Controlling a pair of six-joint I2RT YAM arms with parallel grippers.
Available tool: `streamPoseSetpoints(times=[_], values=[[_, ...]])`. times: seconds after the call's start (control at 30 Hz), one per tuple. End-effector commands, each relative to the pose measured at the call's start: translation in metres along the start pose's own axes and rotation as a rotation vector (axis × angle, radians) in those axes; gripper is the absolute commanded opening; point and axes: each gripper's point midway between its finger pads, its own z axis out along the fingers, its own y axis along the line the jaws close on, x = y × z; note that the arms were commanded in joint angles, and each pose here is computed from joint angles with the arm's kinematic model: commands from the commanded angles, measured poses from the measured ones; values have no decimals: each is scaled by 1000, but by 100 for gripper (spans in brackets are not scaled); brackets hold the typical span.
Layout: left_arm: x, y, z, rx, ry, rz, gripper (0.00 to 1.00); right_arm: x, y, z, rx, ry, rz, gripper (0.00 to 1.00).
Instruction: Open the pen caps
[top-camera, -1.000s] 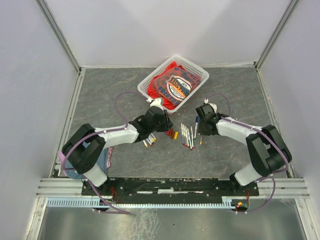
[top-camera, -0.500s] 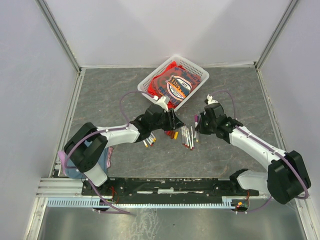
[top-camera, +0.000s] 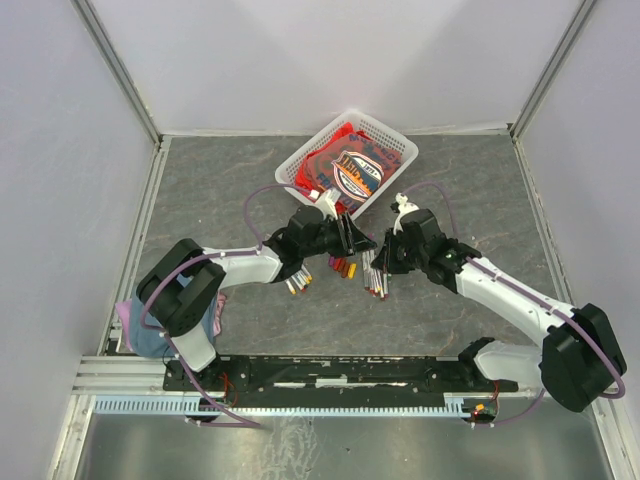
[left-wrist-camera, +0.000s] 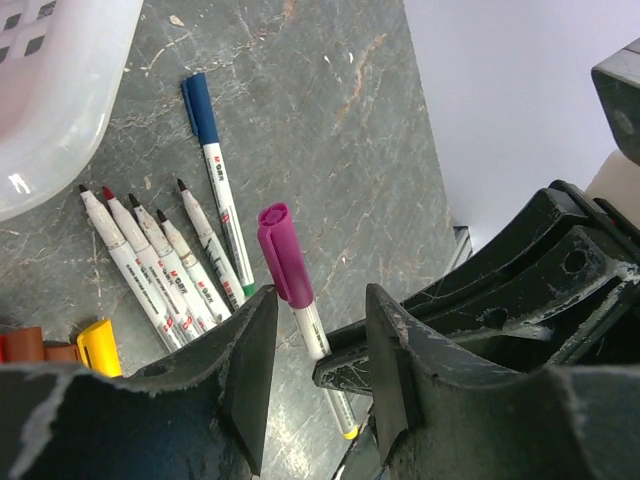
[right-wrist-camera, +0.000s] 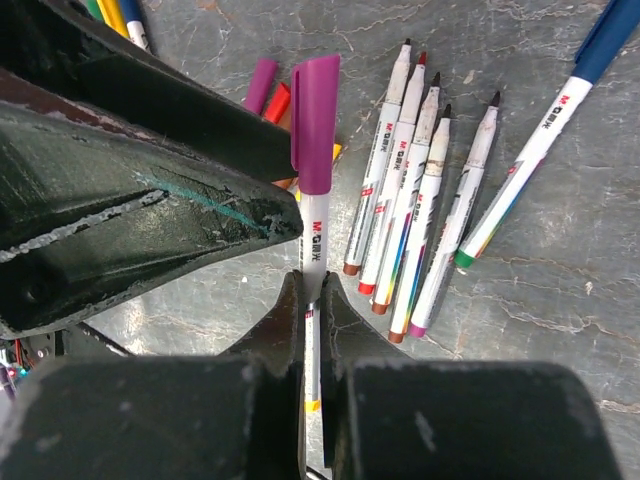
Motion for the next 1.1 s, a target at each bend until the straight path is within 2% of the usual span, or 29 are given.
streamPoseSetpoints(times=[0.0,0.43,0.57,0.73,0.93,1.0,1.07], values=[[-12,-17,1,80,-26,-33,48,-20,28,-10,-98,-70,-36,1],[-12,-7,-3,88,-37,-81,47,-20,44,-16,-166,-71,-27,1],[-15,-7,-5,94,-51,-89,44,-17,46,-15,-183,-57,-25,1],[-14,-9,-7,120,-47,-89,32,-15,46,-12,-189,-53,-26,1],[-13,-10,-10,151,-51,-91,4,-17,45,-13,-181,-62,-31,1],[-13,-12,-12,162,-56,-90,3,-17,45,-14,-178,-64,-33,1],[-14,-14,-14,174,-63,-90,3,-19,44,-14,-173,-72,-36,8]])
